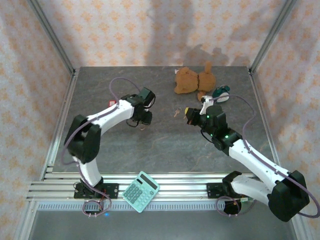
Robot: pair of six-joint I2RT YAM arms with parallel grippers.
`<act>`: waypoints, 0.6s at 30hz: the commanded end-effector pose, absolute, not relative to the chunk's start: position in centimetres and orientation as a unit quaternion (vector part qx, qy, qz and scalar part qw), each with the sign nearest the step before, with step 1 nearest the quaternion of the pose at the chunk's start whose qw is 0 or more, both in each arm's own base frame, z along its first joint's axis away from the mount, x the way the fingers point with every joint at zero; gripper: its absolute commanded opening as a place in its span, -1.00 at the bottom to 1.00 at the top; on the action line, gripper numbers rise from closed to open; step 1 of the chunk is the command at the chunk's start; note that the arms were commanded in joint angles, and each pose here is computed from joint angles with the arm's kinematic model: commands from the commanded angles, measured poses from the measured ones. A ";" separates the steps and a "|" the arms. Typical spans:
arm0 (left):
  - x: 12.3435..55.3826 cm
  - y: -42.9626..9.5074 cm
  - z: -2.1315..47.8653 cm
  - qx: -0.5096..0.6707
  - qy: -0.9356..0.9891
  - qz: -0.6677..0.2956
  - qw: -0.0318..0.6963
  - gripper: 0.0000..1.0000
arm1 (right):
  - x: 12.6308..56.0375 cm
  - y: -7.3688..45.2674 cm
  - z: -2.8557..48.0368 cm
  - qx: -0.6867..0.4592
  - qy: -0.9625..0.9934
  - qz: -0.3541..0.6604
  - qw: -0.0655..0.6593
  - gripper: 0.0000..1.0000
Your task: Unlock with the key
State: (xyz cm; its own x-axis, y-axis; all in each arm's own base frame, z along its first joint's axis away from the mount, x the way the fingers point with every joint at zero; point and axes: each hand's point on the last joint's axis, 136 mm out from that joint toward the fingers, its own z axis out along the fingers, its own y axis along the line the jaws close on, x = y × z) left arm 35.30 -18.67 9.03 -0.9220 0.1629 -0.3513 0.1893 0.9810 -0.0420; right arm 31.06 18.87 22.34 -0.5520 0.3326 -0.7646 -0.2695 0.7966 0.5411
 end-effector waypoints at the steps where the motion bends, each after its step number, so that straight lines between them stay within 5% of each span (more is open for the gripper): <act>1: 36.2 -22.3 12.2 0.127 0.944 -0.091 0.290 -0.25 | 31.2 19.8 24.1 0.013 0.810 0.338 0.479 -0.88; 8: 33.6 -26.7 16.9 0.191 0.853 -0.099 0.476 -0.23 | 30.5 20.8 25.6 -0.004 0.800 0.332 0.500 -0.88; 18: 30.9 -28.2 19.9 0.224 0.795 -0.063 0.560 -0.27 | 30.0 21.4 27.1 0.038 0.797 0.357 0.485 -0.88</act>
